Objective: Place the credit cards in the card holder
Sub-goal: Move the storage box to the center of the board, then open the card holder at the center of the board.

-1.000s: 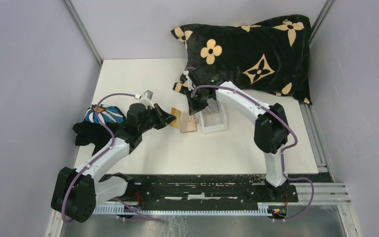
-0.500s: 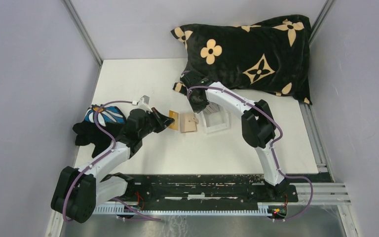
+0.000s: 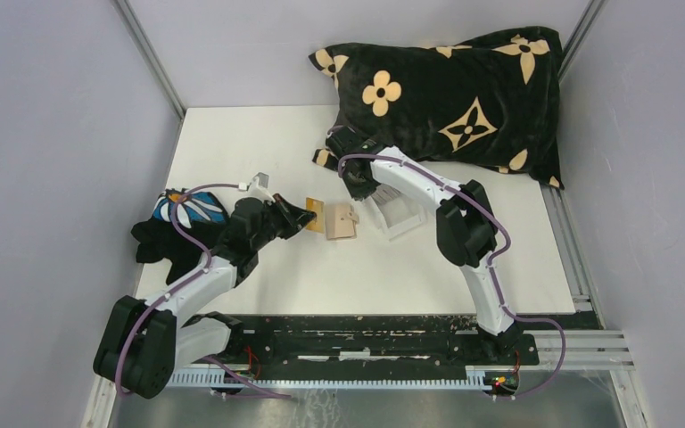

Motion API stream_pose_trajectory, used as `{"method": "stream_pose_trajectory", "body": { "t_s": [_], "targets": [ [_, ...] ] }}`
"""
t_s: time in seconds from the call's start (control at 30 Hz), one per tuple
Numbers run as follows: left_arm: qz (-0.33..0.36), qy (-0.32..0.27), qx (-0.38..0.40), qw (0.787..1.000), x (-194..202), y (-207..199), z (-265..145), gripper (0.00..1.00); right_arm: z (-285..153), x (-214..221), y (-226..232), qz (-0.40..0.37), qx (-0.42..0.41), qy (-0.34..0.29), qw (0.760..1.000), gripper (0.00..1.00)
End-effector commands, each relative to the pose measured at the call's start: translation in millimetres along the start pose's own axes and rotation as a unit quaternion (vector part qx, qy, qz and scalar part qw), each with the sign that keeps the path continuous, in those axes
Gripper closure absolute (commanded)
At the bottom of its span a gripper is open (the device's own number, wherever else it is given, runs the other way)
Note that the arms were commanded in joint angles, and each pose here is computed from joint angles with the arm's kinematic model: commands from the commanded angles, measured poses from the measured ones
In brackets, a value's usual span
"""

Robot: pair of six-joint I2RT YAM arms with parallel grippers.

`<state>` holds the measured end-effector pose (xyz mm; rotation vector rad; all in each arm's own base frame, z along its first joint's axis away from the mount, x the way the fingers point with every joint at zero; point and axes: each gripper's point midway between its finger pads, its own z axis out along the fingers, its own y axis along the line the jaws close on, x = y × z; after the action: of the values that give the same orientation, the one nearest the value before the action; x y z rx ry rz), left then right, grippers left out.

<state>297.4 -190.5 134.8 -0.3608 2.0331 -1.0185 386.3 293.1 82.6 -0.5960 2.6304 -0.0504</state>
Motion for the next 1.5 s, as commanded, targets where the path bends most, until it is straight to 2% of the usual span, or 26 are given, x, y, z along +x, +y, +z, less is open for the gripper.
{"method": "stream_pose_trajectory", "body": {
  "t_s": [0.0, 0.17, 0.4, 0.63, 0.93, 1.2, 1.33, 1.47],
  "targets": [
    [-0.020, -0.029, 0.028, 0.999, -12, -12, 0, 0.97, -25, -23, 12, 0.006, -0.049, -0.046, 0.998, 0.76],
    [-0.040, -0.033, 0.046, 0.998, -9, -15, -3, 0.97, -58, -26, 45, 0.041, -0.161, -0.072, 0.984, 0.64],
    [-0.066, -0.044, 0.071, 0.994, -8, -19, -6, 0.97, -91, -19, 70, 0.113, -0.278, -0.091, 0.950, 0.61],
    [-0.098, -0.049, 0.100, 0.989, -6, -24, -8, 0.97, -101, -16, 92, 0.191, -0.397, -0.085, 0.894, 0.59],
    [-0.128, -0.045, 0.128, 0.982, -7, -33, -8, 0.97, -102, -17, 106, 0.239, -0.465, -0.075, 0.849, 0.56],
    [-0.140, -0.046, 0.131, 0.980, -7, -33, -6, 0.97, -104, -18, 110, 0.254, -0.489, -0.070, 0.831, 0.56],
    [-0.151, -0.044, 0.138, 0.978, -8, -35, -5, 0.97, -103, -17, 114, 0.264, -0.506, -0.063, 0.819, 0.58],
    [-0.167, -0.044, 0.148, 0.974, -8, -36, -3, 0.97, -107, -21, 119, 0.275, -0.535, -0.063, 0.797, 0.62]
  ]
}}
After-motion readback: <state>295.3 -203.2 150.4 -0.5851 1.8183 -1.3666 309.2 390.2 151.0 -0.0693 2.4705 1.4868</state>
